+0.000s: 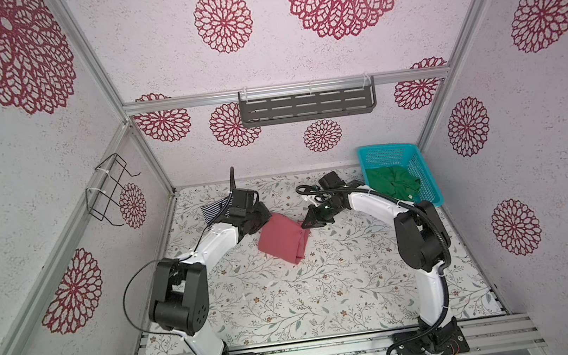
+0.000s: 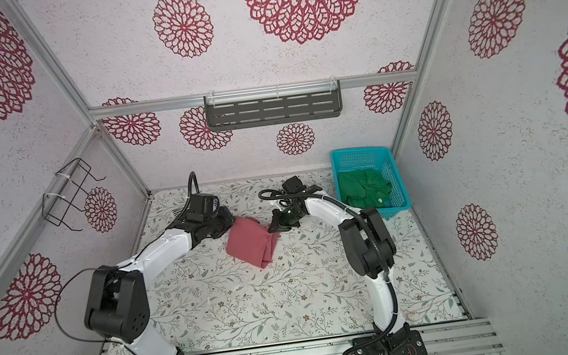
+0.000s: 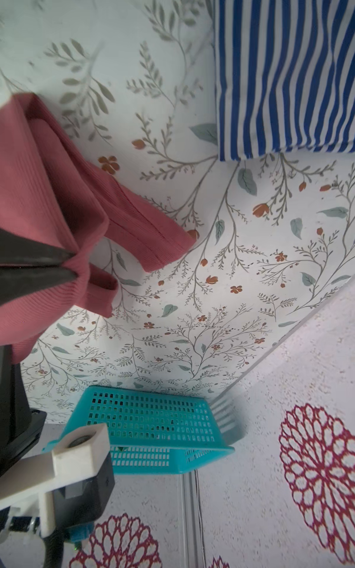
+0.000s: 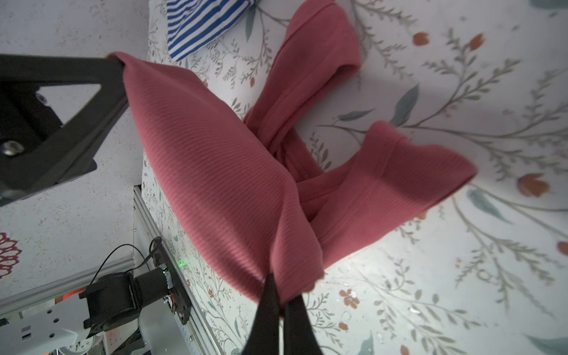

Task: Fold and stack the tank tops
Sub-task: 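Lift the near fold with both grippers and fold it away onto the top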

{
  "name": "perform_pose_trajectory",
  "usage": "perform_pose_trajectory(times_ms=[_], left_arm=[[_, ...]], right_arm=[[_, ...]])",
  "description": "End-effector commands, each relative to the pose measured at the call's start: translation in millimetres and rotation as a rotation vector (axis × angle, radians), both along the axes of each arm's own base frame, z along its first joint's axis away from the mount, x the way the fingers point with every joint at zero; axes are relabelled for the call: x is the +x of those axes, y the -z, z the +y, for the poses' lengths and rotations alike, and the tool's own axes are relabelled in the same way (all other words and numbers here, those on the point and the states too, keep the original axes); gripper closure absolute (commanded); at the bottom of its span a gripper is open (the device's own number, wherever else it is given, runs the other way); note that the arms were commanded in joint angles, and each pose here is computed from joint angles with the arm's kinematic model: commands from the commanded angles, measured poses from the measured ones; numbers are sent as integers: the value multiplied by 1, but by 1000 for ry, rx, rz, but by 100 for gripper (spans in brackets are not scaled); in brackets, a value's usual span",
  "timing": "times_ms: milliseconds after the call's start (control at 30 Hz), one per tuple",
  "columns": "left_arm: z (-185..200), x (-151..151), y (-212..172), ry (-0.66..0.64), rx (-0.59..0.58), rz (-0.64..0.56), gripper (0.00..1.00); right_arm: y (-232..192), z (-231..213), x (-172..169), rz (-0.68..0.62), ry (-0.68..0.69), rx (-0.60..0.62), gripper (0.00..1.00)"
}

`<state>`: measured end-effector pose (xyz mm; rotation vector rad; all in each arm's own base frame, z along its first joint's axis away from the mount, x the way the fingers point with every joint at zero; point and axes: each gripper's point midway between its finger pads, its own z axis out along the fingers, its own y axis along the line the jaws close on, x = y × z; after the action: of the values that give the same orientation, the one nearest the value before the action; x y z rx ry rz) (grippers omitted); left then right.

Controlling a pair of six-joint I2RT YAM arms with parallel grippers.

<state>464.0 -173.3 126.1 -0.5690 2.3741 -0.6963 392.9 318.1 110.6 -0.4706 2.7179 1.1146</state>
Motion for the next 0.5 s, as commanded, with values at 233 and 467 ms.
perform_pose_trajectory(times_ms=[233, 467], left_arm=[[-19, 69, 25, 40, -32, -78, 65], [-12, 43, -33, 67, 34, -131, 44]], right_arm=[[22, -44, 46, -6, 47, -75, 61], [-37, -48, 43, -214, 106, -107, 59]])
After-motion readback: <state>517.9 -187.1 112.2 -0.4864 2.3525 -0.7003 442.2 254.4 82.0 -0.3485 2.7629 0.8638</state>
